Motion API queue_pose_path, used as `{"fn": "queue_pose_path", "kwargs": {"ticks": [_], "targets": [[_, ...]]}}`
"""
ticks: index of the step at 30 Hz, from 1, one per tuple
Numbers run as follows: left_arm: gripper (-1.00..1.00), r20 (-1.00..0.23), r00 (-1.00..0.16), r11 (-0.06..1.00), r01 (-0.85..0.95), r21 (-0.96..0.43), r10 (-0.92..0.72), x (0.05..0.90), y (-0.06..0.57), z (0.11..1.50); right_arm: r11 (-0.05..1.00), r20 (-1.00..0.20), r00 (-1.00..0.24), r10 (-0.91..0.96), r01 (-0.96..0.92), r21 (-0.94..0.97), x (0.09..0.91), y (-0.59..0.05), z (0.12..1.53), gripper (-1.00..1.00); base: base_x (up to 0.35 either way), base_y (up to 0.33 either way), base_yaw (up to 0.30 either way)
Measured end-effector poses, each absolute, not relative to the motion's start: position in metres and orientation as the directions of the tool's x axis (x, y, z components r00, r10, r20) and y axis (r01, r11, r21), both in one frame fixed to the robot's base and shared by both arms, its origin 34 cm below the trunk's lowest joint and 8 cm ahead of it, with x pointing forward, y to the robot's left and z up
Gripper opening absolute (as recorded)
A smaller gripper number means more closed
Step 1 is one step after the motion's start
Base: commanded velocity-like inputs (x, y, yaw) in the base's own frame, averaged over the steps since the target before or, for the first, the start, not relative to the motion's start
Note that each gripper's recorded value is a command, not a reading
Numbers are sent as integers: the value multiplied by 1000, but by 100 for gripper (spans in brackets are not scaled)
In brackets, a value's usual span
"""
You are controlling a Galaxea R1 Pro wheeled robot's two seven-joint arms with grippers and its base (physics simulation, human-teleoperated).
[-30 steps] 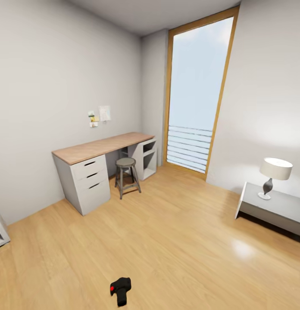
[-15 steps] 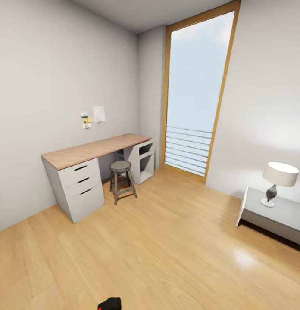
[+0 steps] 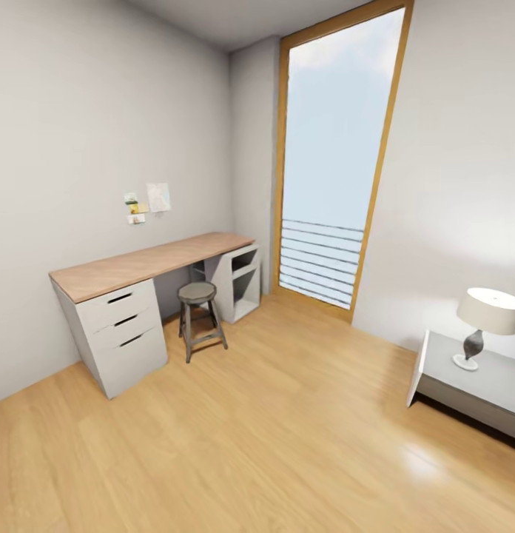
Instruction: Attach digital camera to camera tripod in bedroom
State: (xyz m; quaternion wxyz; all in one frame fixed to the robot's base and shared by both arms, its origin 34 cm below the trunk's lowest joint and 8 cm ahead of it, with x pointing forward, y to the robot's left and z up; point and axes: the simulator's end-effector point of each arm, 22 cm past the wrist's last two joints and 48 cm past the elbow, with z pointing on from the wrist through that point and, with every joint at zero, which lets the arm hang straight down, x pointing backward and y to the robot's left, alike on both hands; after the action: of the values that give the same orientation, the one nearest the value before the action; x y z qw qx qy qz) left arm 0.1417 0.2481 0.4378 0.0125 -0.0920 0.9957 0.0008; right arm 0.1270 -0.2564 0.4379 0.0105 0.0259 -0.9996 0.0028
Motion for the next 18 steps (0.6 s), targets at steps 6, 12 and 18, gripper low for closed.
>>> {"fn": "queue_pose_path", "kwargs": {"ticks": [6, 12, 18], "targets": [[100, -26, -983, 983, -183, -1, -183, 142, 248, 438, 998, 23, -998, -59, -59, -3, 127, -255, 438, 100, 315, -156, 0], [100, -26, -983, 983, -182, -1, -182, 142, 248, 438, 998, 24, -998, -58, -58, -2, 126, -254, 438, 100, 292, -204, 4], [100, -28, -983, 983, -182, 0, -182, 142, 248, 438, 998, 23, -998, -58, -58, -2, 127, -254, 438, 100, 279, -227, 151]]}}
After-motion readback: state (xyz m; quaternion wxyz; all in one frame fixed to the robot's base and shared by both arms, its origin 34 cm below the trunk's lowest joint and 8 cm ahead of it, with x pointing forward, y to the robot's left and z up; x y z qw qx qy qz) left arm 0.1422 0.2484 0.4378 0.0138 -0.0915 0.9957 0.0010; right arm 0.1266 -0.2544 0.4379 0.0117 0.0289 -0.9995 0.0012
